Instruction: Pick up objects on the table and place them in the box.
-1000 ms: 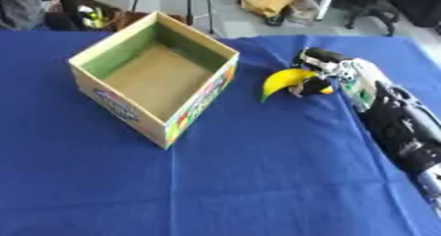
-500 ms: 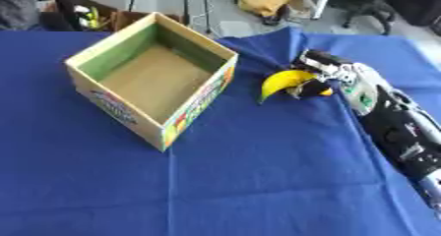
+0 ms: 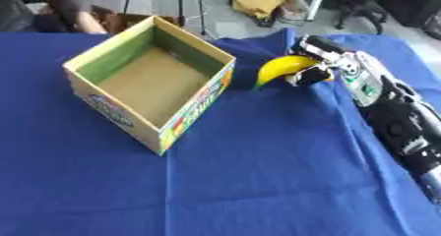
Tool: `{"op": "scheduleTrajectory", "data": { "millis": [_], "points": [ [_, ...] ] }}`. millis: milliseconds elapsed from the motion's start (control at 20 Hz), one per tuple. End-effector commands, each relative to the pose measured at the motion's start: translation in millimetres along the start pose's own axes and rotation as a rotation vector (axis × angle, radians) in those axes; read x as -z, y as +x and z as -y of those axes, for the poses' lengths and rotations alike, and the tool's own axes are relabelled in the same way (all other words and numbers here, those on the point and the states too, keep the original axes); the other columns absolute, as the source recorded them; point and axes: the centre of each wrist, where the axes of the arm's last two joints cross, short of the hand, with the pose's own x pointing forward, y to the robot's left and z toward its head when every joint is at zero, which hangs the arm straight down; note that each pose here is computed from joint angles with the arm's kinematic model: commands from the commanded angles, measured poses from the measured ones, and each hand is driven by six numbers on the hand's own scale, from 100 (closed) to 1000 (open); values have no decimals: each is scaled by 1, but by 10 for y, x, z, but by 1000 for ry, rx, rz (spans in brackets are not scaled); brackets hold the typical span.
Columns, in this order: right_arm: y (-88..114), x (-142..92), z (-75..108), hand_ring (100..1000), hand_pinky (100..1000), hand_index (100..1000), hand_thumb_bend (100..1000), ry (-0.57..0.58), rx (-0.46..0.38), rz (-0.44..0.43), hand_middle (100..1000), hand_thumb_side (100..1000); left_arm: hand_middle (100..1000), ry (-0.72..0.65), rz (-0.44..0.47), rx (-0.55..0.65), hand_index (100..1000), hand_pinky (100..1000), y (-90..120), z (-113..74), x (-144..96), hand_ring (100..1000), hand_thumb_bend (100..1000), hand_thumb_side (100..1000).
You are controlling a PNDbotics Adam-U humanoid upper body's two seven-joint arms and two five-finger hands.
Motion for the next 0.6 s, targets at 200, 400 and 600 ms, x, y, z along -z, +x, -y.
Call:
{"op": "scheduleTrajectory", "data": {
  "millis": [200, 400, 600],
  "points": [
    [117, -15, 464, 311, 292, 451, 183, -85, -64, 58, 335, 257, 604, -2, 9, 15, 717, 658, 63, -35, -7, 661, 335, 1000],
    [217, 28, 552, 312, 294, 451, 182, -106, -74, 94, 336, 262, 604, -2, 6, 14, 717, 658, 59, -36, -15, 661, 334, 1000],
    [286, 67, 587, 312, 294, 451, 182, -117, -73, 119, 336, 266, 604, -3, 6, 12, 717, 659, 57, -36, -18, 661, 334, 1000]
  ]
}}
